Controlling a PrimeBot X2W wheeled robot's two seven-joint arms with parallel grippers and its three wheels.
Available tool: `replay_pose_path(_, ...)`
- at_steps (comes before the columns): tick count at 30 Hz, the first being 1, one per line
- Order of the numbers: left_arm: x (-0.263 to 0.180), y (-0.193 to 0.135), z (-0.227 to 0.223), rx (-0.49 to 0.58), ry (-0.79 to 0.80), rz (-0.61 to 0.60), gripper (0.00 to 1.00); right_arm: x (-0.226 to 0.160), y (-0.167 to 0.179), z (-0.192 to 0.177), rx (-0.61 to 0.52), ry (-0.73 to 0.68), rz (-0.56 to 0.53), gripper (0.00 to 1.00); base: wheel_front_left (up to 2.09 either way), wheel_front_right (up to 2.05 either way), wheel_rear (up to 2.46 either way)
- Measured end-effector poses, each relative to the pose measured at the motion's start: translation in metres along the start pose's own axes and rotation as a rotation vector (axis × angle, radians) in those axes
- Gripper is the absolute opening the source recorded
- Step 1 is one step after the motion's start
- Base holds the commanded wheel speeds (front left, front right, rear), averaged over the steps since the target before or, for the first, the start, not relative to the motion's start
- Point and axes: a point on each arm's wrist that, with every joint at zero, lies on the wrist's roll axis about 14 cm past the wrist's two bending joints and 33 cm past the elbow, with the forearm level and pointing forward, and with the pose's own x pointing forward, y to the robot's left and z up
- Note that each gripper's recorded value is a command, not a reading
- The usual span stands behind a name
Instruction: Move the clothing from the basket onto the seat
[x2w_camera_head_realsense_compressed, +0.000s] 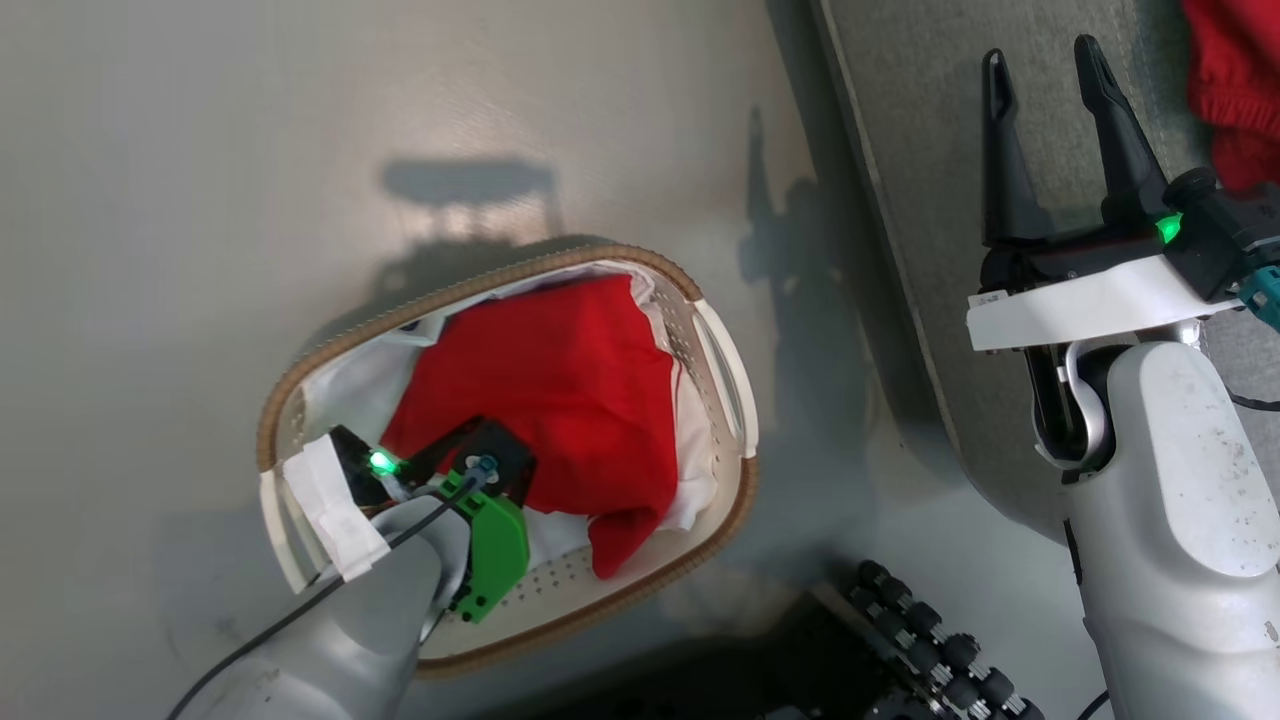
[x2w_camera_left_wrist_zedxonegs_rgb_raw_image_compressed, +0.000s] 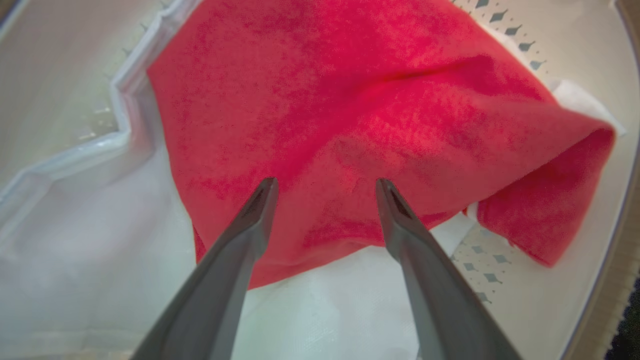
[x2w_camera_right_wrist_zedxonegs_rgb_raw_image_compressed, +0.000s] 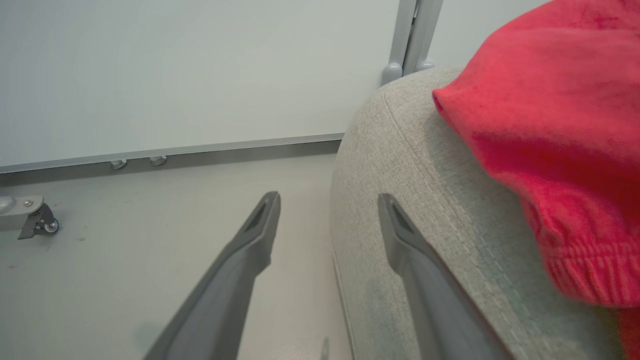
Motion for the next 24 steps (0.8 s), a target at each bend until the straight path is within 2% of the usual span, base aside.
replay_pose_path(3,0.01,0.001,-0.014,0.026,0.04,-0.027,1.0,-0.001,-0.006,-0.011,-0.007,0.024,-0.012,1.0,0.0,0.0,0.0)
replay_pose_path(11,0.04,-0.005,-0.015,0.041,0.032,-0.086,1.0,-0.005,-0.02,-0.032,-0.027,0.076,-0.04,1.0,0.0,0.0,0.0)
replay_pose_path(22,0.058,-0.011,-0.028,0.082,0.107,-0.117,1.0,-0.008,-0.025,-0.038,-0.036,0.096,-0.046,1.0,0.0,0.0,0.0)
replay_pose_path(24,0.058,-0.011,-0.029,0.078,0.119,-0.115,0.45,-0.008,-0.026,-0.037,-0.037,0.096,-0.048,1.0,0.0,0.0,0.0)
